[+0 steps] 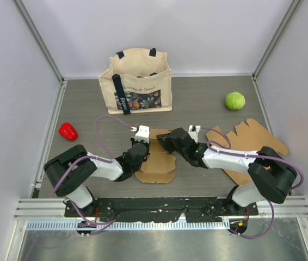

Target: Fold the paper box

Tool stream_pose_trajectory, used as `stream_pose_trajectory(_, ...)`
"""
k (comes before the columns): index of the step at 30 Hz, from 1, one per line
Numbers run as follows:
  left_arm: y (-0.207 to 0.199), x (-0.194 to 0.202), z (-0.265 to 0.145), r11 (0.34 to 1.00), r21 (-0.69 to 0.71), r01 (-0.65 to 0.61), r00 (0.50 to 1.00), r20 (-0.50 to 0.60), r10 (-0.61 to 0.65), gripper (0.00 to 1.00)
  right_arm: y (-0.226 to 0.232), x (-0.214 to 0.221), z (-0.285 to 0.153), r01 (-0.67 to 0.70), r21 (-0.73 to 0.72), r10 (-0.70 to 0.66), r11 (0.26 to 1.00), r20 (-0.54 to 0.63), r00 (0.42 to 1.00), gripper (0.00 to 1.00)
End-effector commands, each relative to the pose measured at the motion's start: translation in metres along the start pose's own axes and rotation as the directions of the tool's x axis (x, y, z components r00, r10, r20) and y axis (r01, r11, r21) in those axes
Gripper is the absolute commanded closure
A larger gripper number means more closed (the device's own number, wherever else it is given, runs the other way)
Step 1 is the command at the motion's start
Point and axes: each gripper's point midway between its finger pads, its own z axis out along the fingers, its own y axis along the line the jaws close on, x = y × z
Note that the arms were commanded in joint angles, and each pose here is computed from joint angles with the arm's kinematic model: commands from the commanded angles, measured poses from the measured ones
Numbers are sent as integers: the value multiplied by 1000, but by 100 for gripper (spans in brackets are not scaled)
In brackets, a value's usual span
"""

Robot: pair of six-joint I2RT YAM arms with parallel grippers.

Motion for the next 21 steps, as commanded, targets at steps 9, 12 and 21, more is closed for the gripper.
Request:
stream_pose_trajectory(9, 35, 4, 7, 901, -416, 127, 990, 104, -91, 100, 15, 20, 13, -119, -34, 119, 992, -19, 993, 99)
stream_pose_trajectory(12, 28, 4, 11, 900, -411, 145, 988, 113, -108, 100, 13, 26, 13, -121, -31, 120, 992, -32, 992, 99)
stream_pose_trajectory(21, 20, -1, -8, 962, -225, 154, 987, 77, -140, 45, 17, 15, 7, -93, -74, 92, 993, -8, 996, 99)
